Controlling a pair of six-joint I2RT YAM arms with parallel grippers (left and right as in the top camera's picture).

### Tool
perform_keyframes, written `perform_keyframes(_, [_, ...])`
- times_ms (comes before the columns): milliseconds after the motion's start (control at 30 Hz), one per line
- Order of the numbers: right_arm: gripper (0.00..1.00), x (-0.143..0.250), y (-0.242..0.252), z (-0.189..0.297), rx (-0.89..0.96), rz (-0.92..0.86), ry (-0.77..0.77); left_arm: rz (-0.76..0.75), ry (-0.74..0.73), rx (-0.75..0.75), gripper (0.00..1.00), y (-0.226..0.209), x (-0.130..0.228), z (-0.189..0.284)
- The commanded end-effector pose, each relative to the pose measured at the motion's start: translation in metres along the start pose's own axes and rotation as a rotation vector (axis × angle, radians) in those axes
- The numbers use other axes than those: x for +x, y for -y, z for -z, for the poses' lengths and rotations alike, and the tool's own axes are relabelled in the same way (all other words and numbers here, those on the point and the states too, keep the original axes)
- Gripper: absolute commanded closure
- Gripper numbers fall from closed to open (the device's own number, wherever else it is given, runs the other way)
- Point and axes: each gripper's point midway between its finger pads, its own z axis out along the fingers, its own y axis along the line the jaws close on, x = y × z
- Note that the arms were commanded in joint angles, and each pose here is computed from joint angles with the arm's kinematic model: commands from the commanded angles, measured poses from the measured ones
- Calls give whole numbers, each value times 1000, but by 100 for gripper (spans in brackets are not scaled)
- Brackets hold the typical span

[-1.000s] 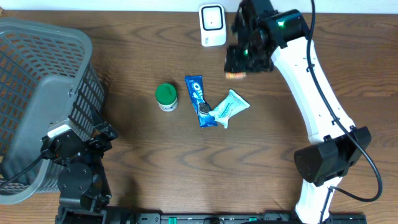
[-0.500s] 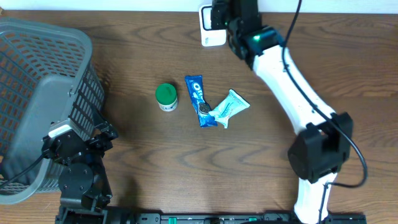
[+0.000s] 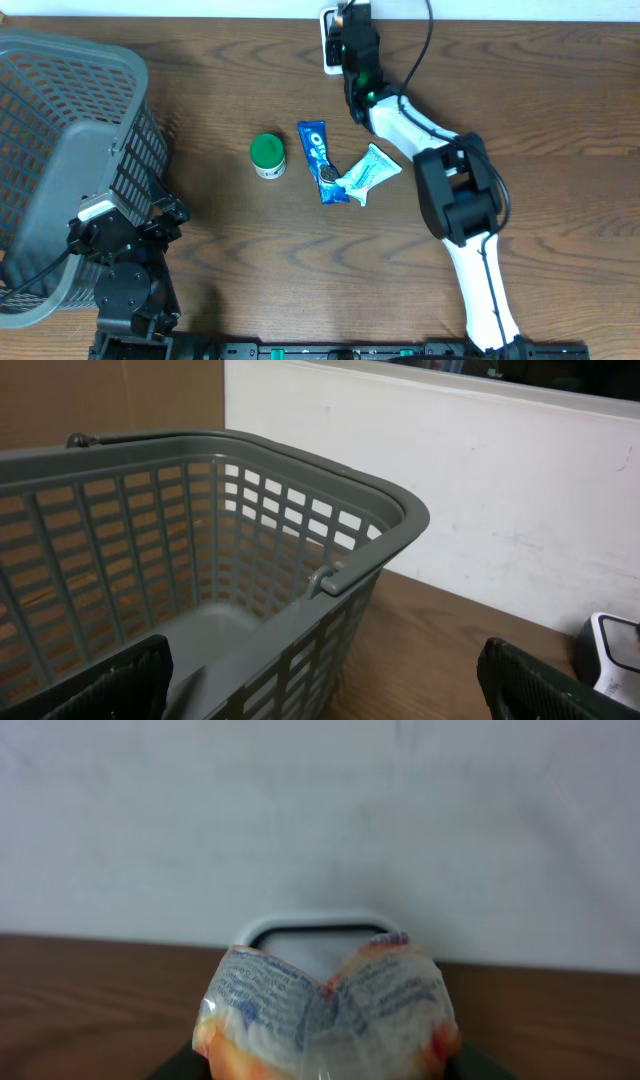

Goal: Scan the item barcode
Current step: 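Carry the orange box to the white scanner and hold it there, then carry the orange box off to the right side of the table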

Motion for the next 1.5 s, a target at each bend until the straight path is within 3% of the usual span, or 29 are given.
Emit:
perform_keyframes(0, [63,21,8,-7,28,26,-9,-17,-30,-20,2,-4,15,-3])
perform_keyframes(533, [64,28,13,-7,9,149,-62,-34,-49,-23,2,-5,53,-15])
perform_keyframes(767, [68,-68,8,45,7,156,-75,13,31,48,2,9,33,-15])
perform_keyframes(933, [65,-143,24,107,23,156,-85,-151,-18,382,2,64,47,-3])
perform_keyframes(1100, [66,-188,71,172,89,151,-139,-189,-75,554,2,89,64,10])
perform_keyframes(1233, [70,-184,121,203,173,147,-247,-191,-99,596,2,94,74,13])
perform_keyframes(1467, [73,-127,225,238,362,93,-540,-191,-99,595,2,92,90,10])
